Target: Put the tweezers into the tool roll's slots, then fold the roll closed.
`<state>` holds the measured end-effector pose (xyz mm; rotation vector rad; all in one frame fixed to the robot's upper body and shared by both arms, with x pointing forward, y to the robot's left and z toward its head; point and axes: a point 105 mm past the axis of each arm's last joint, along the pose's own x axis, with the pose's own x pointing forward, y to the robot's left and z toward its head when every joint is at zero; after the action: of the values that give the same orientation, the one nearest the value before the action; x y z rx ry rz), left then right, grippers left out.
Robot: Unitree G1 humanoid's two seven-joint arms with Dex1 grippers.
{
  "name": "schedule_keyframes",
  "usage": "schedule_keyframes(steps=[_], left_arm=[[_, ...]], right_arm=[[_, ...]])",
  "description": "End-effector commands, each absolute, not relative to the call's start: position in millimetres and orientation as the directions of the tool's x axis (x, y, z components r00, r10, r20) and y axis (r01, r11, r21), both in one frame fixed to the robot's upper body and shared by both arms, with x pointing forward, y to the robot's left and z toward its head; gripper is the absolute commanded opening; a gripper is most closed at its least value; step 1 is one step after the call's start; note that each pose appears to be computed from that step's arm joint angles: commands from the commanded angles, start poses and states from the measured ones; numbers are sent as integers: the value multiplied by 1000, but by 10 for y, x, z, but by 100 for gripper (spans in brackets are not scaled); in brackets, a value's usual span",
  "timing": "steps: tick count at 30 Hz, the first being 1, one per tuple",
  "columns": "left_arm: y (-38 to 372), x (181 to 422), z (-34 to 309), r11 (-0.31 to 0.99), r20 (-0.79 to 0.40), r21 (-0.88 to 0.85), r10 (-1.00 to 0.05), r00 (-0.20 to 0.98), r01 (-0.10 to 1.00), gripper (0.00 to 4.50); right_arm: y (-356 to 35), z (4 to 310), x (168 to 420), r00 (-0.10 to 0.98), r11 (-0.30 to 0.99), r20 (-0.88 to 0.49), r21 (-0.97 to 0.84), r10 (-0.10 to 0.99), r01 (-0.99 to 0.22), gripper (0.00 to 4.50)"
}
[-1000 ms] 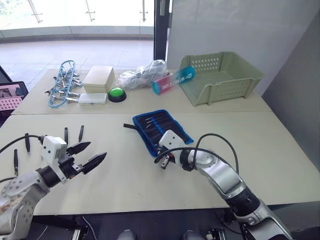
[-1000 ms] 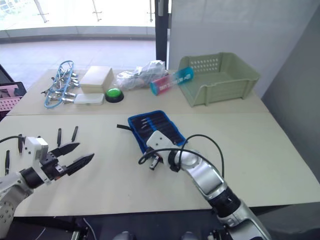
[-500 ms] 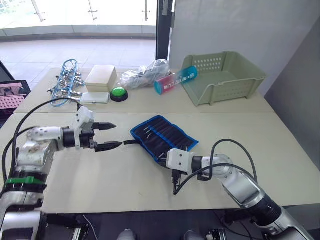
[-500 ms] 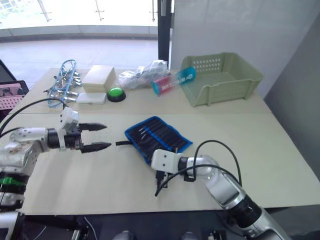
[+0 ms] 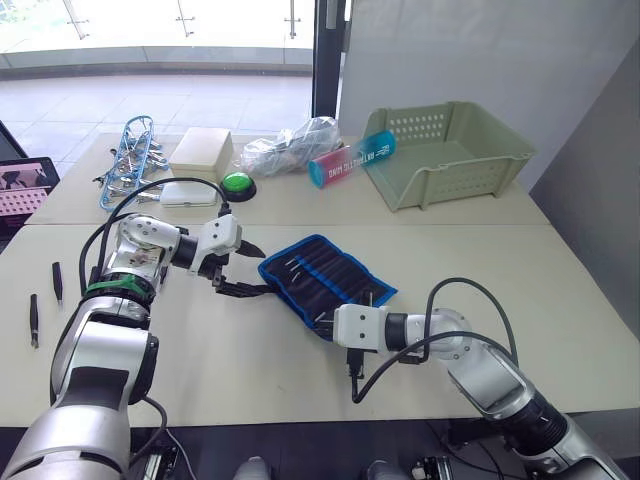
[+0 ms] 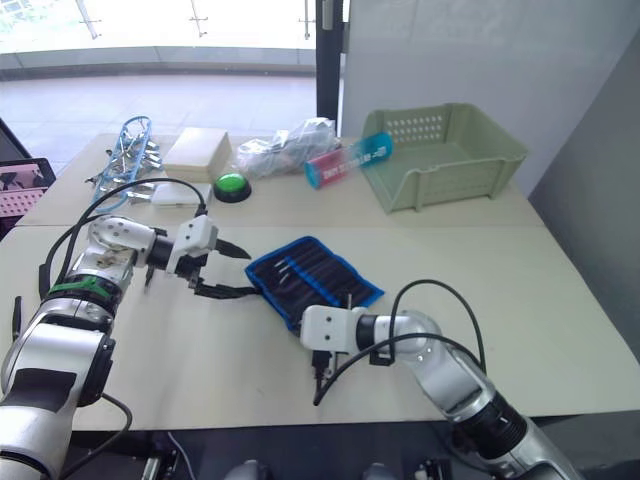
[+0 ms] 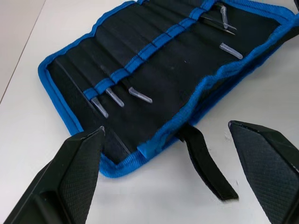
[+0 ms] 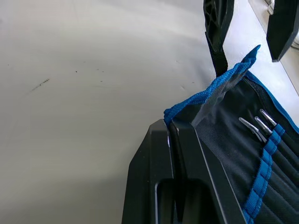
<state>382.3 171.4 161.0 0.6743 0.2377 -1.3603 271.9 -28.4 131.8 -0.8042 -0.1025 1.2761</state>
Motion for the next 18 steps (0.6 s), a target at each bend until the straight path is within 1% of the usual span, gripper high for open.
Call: schedule_keyframes(steps=[1,7,13,18], left_arm=[[1705,3833,1702,36,-529,332,-821,218,942,393],[1724,3806,1695,5,-546,334,-814,197,943,197],[1760,3784,1705,-6,-553,334,-811,190,943,1],[1827,3732,1614,-55,-600,352,-779,181,934,1]], right_arm=[[-294,1429,2691,337,72,-327,-616,883,-785,0],[-318,1431,2666,340,75,-330,-612,881,-787,0],[-340,1416,2621,322,68,-353,-573,879,-816,0],[-338,1397,2596,311,59,-368,-559,876,-827,0]])
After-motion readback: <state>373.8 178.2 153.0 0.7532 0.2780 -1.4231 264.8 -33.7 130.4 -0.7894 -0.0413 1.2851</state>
